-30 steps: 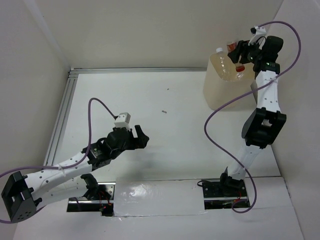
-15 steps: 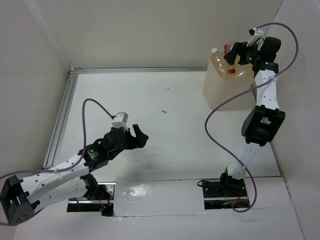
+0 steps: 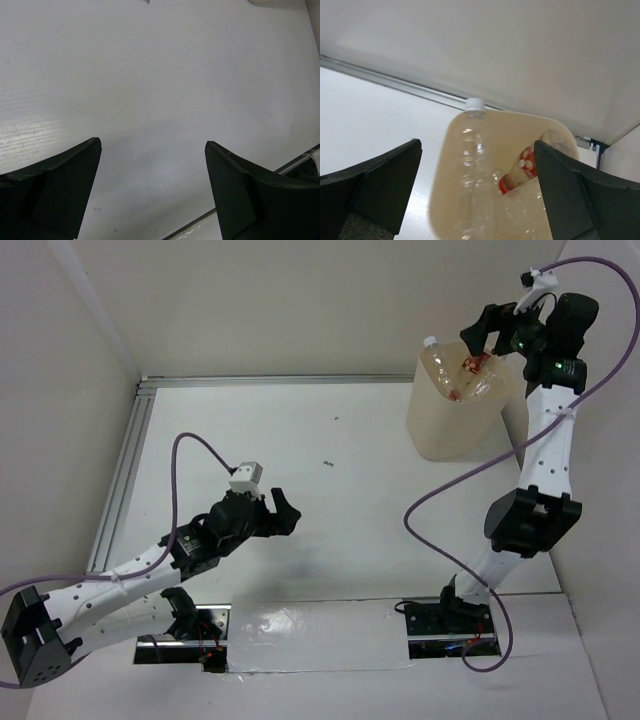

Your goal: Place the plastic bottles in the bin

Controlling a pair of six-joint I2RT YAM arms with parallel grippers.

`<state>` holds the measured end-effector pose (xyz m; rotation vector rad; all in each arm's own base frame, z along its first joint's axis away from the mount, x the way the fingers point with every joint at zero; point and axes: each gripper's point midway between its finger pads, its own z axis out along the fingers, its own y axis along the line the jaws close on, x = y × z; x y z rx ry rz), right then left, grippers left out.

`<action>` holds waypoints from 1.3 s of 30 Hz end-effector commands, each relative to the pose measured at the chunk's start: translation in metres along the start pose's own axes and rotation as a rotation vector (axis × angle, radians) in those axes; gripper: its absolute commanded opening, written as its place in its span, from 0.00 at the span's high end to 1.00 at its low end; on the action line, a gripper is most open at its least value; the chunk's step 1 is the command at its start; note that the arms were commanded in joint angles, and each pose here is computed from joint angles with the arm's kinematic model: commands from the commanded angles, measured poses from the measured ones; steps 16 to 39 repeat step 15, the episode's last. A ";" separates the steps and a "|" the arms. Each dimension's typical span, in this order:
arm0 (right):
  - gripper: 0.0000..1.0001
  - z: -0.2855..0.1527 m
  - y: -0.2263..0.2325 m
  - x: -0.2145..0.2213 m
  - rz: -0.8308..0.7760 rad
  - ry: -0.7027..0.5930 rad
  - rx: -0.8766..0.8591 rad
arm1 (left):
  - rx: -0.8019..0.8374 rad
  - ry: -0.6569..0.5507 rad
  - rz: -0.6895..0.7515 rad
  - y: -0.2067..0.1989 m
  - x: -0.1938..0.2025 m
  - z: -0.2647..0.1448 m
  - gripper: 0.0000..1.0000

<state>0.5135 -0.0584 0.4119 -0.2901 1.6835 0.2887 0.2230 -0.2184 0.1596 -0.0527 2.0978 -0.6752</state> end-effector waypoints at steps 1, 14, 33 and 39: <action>0.00 -0.033 0.056 -0.010 -0.039 0.075 -0.006 | 0.104 -0.072 0.041 -0.033 -0.035 -0.005 0.02; 0.00 -0.137 0.145 0.138 0.010 0.287 0.097 | 0.155 -0.152 0.169 -0.063 -0.086 -0.008 0.00; 0.00 -0.145 0.149 0.141 0.001 0.278 0.103 | 0.168 -0.155 0.168 -0.067 -0.089 -0.010 0.00; 0.00 -0.145 0.149 0.141 0.001 0.278 0.103 | 0.168 -0.155 0.168 -0.067 -0.089 -0.010 0.00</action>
